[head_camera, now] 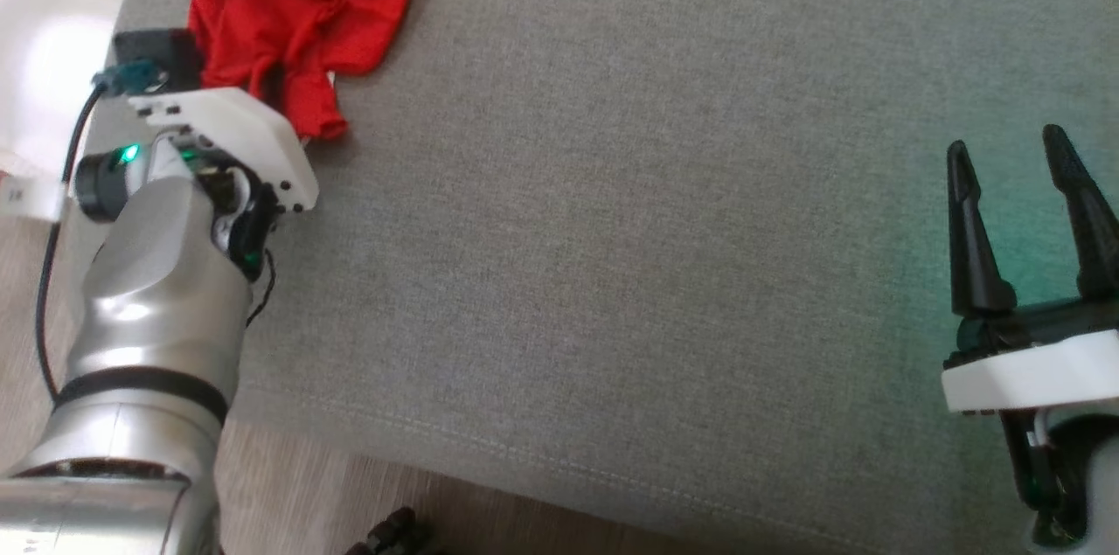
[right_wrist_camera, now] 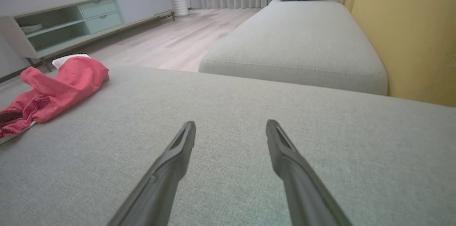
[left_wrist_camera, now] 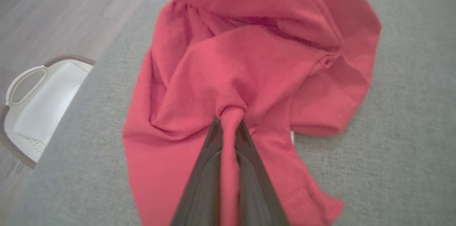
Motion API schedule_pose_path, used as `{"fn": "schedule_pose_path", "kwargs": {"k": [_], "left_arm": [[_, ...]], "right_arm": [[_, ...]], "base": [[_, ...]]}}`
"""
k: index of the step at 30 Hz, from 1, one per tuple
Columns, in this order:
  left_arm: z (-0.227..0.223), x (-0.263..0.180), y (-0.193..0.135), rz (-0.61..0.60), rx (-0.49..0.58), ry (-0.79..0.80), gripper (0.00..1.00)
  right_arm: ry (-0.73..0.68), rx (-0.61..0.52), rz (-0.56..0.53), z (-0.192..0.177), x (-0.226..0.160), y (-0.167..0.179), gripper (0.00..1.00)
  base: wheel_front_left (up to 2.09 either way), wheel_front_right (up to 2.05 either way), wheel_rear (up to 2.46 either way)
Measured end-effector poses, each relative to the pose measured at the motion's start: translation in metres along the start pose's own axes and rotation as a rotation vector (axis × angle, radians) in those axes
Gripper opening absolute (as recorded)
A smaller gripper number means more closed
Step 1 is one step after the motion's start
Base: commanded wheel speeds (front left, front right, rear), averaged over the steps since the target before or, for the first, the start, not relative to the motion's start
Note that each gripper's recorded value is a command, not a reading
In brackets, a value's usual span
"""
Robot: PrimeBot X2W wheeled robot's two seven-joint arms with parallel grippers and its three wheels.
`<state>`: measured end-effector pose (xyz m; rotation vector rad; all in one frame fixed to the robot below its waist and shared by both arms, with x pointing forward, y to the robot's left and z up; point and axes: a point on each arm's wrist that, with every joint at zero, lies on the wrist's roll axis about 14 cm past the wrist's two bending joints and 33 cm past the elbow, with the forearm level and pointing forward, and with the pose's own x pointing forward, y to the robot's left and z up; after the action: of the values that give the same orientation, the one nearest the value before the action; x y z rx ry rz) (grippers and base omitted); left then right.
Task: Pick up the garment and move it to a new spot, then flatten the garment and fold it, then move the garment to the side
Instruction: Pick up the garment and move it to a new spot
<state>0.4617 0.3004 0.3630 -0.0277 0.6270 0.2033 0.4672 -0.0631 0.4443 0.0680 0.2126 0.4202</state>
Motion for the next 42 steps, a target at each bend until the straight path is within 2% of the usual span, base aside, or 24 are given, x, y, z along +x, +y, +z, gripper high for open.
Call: {"fn": "schedule_pose_path", "kwargs": {"k": [11, 15, 21, 27, 36, 39, 40, 42], "left_arm": [[0.062, -0.053, 0.032, 0.074, -0.012, -0.351, 0.00], [0.085, -0.086, 0.026, 0.065, -0.016, -0.499, 0.00], [0.078, -0.136, 0.003, 0.013, -0.017, -0.614, 0.00], [0.078, -0.172, -0.060, -0.165, 0.018, -0.646, 0.00], [0.068, -0.197, -0.216, -0.601, 0.060, -0.603, 0.00], [0.071, -0.204, -0.261, -0.730, 0.100, -0.605, 0.00], [0.071, -0.204, -0.261, -0.730, 0.100, -0.605, 0.00], [0.074, -0.208, -0.290, -0.814, 0.137, -0.612, 0.00]], "right_arm": [[-0.138, 0.000, -0.017, 0.047, -0.030, 0.008, 1.00], [-0.166, -0.003, -0.021, 0.056, -0.050, 0.014, 1.00], [-0.216, 0.011, -0.049, 0.069, -0.085, 0.017, 1.00], [-0.208, 0.040, -0.119, 0.061, -0.122, 0.004, 1.00], [-0.238, 0.085, -0.248, 0.060, -0.161, -0.023, 1.00], [-0.262, 0.094, -0.306, 0.064, -0.172, -0.038, 1.00], [-0.262, 0.094, -0.306, 0.064, -0.172, -0.038, 1.00], [-0.276, 0.098, -0.348, 0.064, -0.179, -0.049, 1.00]], "base": [[0.00, 0.00, 0.00], [0.00, 0.00, 0.00], [0.00, 0.00, 0.00], [0.00, 0.00, 0.00], [0.00, 0.00, 0.00], [0.00, 0.00, 0.00], [0.00, 0.00, 0.00], [0.00, 0.00, 0.00]]}}
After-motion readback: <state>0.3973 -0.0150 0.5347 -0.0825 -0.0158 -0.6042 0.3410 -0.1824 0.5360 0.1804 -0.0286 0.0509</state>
